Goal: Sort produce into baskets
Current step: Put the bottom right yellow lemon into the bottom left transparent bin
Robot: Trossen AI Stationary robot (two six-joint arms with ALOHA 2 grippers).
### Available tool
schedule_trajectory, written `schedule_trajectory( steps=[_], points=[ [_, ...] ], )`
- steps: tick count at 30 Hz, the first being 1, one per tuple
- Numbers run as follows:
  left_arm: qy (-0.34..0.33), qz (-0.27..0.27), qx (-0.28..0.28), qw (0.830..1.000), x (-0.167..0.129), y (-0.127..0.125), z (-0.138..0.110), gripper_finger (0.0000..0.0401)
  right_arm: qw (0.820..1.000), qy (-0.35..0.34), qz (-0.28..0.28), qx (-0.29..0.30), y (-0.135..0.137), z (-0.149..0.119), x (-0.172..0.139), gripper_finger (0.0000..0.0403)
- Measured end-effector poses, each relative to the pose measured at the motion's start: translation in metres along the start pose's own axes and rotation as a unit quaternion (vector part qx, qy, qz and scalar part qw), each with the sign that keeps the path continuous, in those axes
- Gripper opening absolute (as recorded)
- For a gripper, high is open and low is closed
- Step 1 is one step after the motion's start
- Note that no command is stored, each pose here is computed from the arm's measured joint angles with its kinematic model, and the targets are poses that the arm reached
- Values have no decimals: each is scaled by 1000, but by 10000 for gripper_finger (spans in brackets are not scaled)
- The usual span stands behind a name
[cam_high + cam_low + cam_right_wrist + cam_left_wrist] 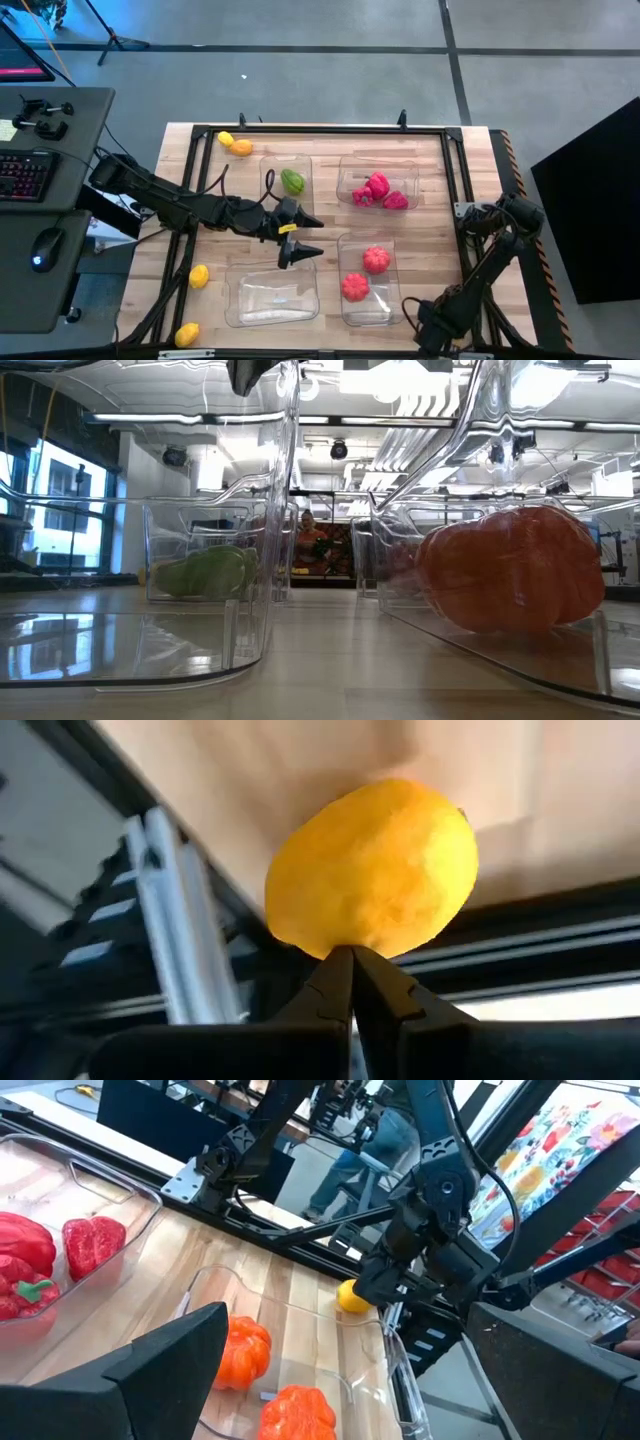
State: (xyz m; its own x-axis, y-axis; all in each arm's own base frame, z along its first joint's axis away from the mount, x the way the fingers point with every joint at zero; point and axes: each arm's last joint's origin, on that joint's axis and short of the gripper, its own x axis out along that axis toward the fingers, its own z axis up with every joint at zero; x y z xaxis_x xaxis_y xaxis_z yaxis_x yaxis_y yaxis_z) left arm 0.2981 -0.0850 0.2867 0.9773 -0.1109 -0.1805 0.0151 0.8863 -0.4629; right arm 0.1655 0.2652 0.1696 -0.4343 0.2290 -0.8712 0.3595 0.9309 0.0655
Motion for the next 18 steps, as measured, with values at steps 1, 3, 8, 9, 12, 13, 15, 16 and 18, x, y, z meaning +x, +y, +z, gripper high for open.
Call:
schedule_trajectory(
  steps=[1, 3, 8, 9, 12, 13, 15, 16, 18],
  points=[
    [0, 0, 0, 1000, 0, 0, 0, 400, 1000, -9, -8, -5, -1, 1, -3, 0],
    [0, 0, 0, 1000, 0, 0, 0, 400, 999, -29, -23, -13, -2, 4, -9, 0],
    [-1, 0, 0, 1000, 0, 0, 0, 400, 995, -76, -58, -32, -6, 12, -24, 0],
    [-1, 0, -1, 1000, 0, 0, 0, 400, 994, -87, -63, -34, -6, 14, -26, 0],
    [-1, 0, -10, 1000, 0, 0, 0, 400, 991, -104, -75, -43, -9, 20, -33, 0],
    [-1, 0, -13, 1000, 0, 0, 0, 400, 990, -106, -78, -43, -10, 21, -34, 0],
    [-1, 0, -13, 1000, 0, 0, 0, 400, 990, -104, -79, -44, -10, 23, -38, 0],
    [-1, 0, -13, 1000, 0, 0, 0, 400, 990, -105, -77, -47, -9, 22, -40, 0],
    [-1, 0, -13, 1000, 0, 0, 0, 400, 988, -118, -76, -56, -8, 15, -47, 0]
  ],
)
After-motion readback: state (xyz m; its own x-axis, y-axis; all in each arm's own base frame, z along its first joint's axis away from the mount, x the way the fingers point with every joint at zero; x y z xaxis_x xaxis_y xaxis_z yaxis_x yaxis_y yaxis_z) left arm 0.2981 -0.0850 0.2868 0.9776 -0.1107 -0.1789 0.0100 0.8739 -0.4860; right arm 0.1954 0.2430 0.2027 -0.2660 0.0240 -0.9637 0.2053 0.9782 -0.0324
